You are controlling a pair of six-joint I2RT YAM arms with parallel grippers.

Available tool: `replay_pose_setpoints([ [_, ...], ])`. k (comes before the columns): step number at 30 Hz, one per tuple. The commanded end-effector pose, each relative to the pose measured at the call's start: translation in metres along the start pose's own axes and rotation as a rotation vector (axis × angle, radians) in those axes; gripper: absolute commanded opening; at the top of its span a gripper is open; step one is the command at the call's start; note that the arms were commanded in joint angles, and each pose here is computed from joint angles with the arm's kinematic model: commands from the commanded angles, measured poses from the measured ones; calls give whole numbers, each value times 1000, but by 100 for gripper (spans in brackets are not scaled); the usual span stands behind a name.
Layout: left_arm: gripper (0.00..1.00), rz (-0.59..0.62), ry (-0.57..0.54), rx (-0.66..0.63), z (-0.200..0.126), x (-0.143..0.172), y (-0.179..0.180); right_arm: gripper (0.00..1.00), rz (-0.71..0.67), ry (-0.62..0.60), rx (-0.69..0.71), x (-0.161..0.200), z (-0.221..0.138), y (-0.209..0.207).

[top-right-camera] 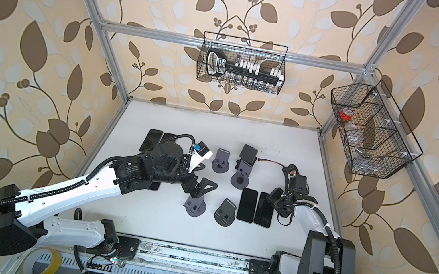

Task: Remove the phone from the phone stand
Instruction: Rotate the phone at the middle-right of the table.

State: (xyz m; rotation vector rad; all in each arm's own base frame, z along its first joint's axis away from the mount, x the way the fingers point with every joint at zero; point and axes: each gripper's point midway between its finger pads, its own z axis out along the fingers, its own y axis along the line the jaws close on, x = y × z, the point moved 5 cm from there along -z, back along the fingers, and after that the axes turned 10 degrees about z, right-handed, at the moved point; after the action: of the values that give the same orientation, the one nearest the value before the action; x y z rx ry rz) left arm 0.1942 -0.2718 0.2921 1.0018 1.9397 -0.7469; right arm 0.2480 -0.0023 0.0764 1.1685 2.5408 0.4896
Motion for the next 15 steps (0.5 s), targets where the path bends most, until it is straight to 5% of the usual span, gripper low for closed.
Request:
replay_pose_setpoints([
  [1,99,35,-59,-25,-13,-9,-2,56,9,14,-25,4,-2,1],
  [15,99,60,-160,-180,-36,-10,13,57,-8,-54,-88,-10,-31,23],
])
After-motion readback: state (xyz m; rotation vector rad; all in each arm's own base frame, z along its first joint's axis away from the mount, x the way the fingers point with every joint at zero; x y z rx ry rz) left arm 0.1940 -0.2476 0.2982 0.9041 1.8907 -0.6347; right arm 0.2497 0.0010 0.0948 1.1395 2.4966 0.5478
